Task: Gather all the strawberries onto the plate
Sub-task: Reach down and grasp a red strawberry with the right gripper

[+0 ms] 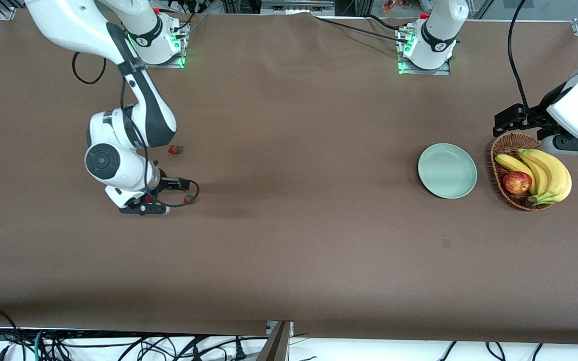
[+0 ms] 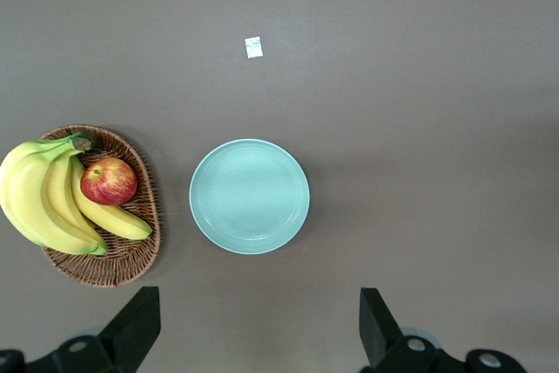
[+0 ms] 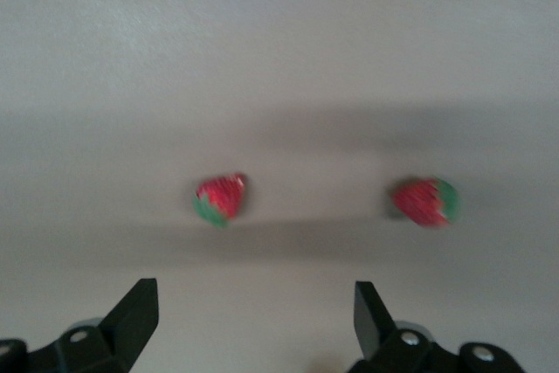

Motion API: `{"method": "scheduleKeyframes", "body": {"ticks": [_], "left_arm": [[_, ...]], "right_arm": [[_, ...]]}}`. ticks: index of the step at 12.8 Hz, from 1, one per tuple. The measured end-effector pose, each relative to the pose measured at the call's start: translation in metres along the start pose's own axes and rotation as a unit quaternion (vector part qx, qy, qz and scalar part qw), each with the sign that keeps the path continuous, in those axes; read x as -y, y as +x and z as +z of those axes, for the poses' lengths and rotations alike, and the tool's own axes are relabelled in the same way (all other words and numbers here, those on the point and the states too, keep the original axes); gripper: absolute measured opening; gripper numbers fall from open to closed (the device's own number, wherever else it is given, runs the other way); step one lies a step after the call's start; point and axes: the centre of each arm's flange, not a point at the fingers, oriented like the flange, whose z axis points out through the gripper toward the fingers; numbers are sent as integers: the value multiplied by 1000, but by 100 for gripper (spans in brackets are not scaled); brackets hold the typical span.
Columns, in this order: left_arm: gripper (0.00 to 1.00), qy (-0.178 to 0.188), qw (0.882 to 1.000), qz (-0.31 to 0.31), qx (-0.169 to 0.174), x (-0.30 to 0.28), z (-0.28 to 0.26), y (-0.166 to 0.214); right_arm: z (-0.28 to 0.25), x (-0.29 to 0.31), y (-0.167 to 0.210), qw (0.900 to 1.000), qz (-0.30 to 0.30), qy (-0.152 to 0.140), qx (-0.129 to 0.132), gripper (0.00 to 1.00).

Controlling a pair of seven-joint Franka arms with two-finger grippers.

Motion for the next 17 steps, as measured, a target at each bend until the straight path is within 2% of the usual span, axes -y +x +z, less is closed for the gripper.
{"method": "scheduleKeyframes", "body": {"ticks": [3, 5, 7, 10, 11, 13, 15, 17], "left_arm": [[100, 0, 1000, 0, 0, 0, 0, 0], [100, 0, 1000, 0, -1, 0, 0, 0], [100, 0, 1000, 0, -2, 0, 0, 0], [100, 0, 1000, 0, -2, 0, 0, 0], [100, 0, 1000, 0, -2, 0, 0, 1], [100, 0, 1000, 0, -3, 0, 0, 1], [100, 0, 1000, 0, -3, 0, 0, 1], [100, 0, 1000, 0, -3, 0, 0, 1]], "right_arm": [[43, 10, 8, 1000, -4, 6, -20, 94], [58, 14, 9, 1000, -6, 7, -24, 91], [59, 14, 9, 1000, -6, 7, -25, 73], [60, 14, 9, 1000, -5, 7, -24, 66], [60, 14, 9, 1000, -5, 7, -24, 57], [61, 14, 9, 1000, -5, 7, -24, 32], [59, 18, 10, 1000, 5, 8, -26, 32], [47, 40, 13, 999, 20, 15, -40, 32]]}}
